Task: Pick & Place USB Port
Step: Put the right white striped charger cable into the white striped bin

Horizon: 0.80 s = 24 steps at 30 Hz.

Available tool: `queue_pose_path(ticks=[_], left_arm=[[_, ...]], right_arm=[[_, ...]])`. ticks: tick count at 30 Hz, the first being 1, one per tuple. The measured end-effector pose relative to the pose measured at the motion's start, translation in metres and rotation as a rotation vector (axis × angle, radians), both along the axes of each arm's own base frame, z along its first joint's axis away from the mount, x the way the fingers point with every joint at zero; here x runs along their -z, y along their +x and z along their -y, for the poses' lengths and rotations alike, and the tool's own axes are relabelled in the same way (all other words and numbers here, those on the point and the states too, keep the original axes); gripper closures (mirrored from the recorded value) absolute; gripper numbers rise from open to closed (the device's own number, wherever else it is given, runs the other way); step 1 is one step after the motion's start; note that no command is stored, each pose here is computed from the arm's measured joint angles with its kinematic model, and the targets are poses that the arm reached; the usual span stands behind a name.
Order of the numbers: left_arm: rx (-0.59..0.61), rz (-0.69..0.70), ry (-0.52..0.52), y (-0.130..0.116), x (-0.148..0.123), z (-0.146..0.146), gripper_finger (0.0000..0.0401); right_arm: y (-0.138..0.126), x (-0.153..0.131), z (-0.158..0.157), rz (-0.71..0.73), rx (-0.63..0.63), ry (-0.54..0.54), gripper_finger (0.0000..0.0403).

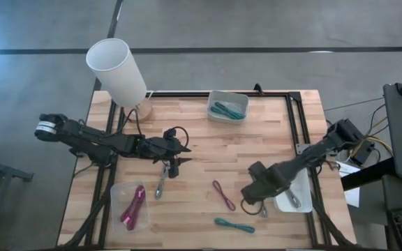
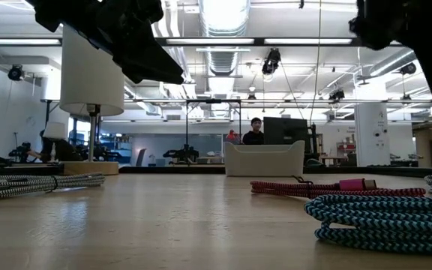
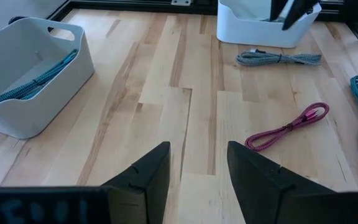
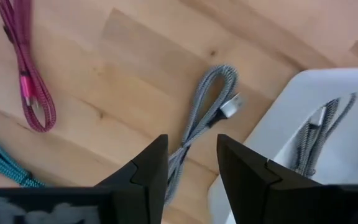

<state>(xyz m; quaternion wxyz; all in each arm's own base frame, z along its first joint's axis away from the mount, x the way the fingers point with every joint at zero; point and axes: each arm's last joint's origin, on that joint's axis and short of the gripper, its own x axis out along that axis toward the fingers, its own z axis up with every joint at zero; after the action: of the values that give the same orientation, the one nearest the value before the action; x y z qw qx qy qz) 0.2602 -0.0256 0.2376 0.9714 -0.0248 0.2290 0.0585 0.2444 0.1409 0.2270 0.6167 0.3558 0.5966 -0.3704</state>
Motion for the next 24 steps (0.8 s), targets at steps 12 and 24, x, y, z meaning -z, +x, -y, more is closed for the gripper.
queue_pose_path(ticks=[12, 24], left_arm=[[0.0, 0.0, 0.0, 0.0, 0.0, 0.0, 0.0236], [0.0, 0.0, 0.0, 0.0, 0.0, 0.0, 0.0236]], right_arm=[[0.026, 0.046, -0.004, -0.212, -0.037, 0.146, 0.027], [0.038, 0.075, 0.02, -0.281, -0.065, 0.096, 0.0269]])
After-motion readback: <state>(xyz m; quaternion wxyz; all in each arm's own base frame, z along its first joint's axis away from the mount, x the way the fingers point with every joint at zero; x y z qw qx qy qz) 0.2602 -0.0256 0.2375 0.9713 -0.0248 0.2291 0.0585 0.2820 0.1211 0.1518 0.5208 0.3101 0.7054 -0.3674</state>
